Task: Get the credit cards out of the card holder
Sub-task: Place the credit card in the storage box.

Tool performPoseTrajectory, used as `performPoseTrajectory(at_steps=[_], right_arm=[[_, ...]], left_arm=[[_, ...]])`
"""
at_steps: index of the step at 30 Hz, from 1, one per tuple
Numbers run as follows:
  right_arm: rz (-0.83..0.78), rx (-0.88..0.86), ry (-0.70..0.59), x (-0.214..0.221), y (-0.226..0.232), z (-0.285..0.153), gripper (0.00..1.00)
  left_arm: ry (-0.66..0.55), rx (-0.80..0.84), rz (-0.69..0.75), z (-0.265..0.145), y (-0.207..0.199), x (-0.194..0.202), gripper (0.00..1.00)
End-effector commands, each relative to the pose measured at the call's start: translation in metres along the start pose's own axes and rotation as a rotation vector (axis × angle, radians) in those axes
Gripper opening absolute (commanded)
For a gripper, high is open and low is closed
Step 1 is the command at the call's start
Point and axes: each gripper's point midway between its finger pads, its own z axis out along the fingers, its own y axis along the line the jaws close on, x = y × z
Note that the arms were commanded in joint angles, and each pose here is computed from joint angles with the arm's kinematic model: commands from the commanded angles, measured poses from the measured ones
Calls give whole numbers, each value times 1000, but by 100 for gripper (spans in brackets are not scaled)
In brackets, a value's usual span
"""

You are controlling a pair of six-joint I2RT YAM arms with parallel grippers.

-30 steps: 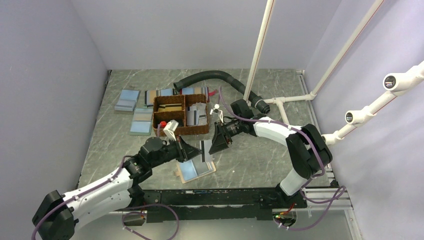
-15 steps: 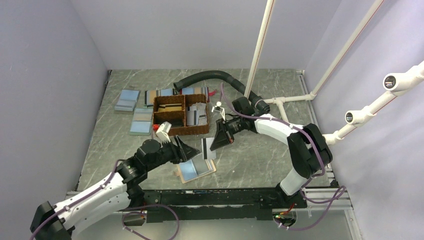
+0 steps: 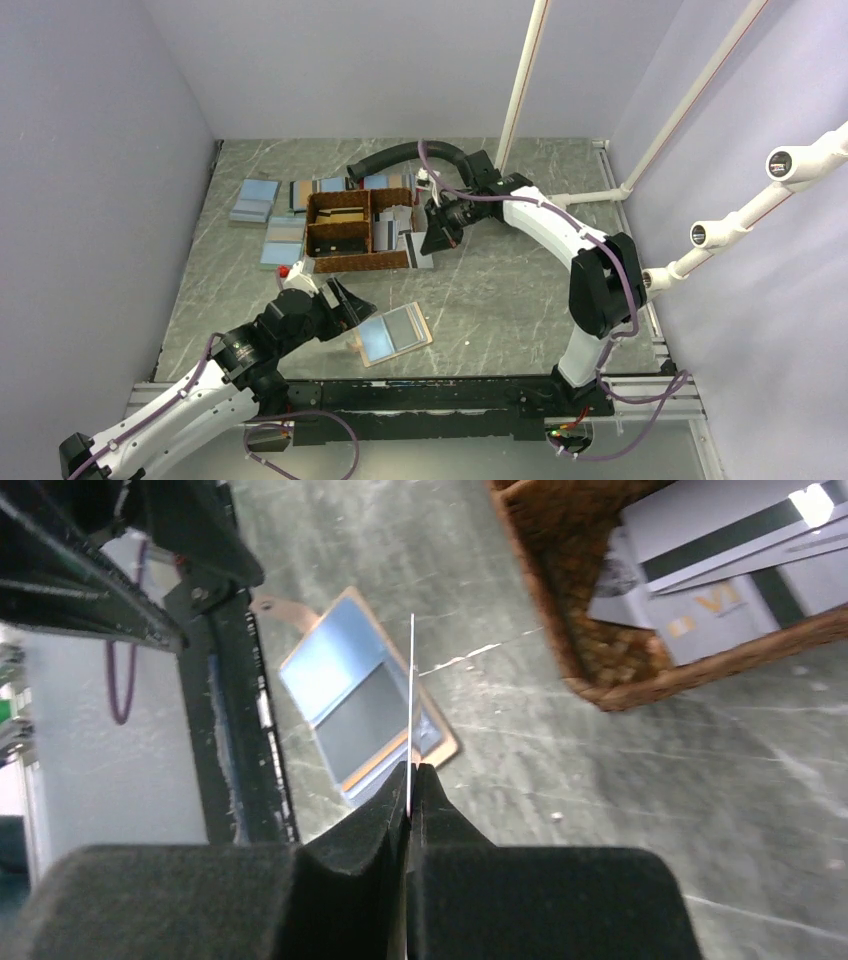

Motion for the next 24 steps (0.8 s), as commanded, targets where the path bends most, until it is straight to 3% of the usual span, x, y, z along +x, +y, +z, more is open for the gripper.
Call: performPoseTrajectory(at_steps=[1, 19, 24], right_arm=[[-53, 132, 3, -29, -24, -10, 0], [-57, 296, -20, -91, -70, 22, 0], [-53, 413, 16, -86, -106, 32, 25]], left_arm=[[-16, -63, -47, -3, 9, -3, 88], [-18, -98, -101, -9, 16, -3, 88], [-20, -86, -114, -9, 14, -2, 88]])
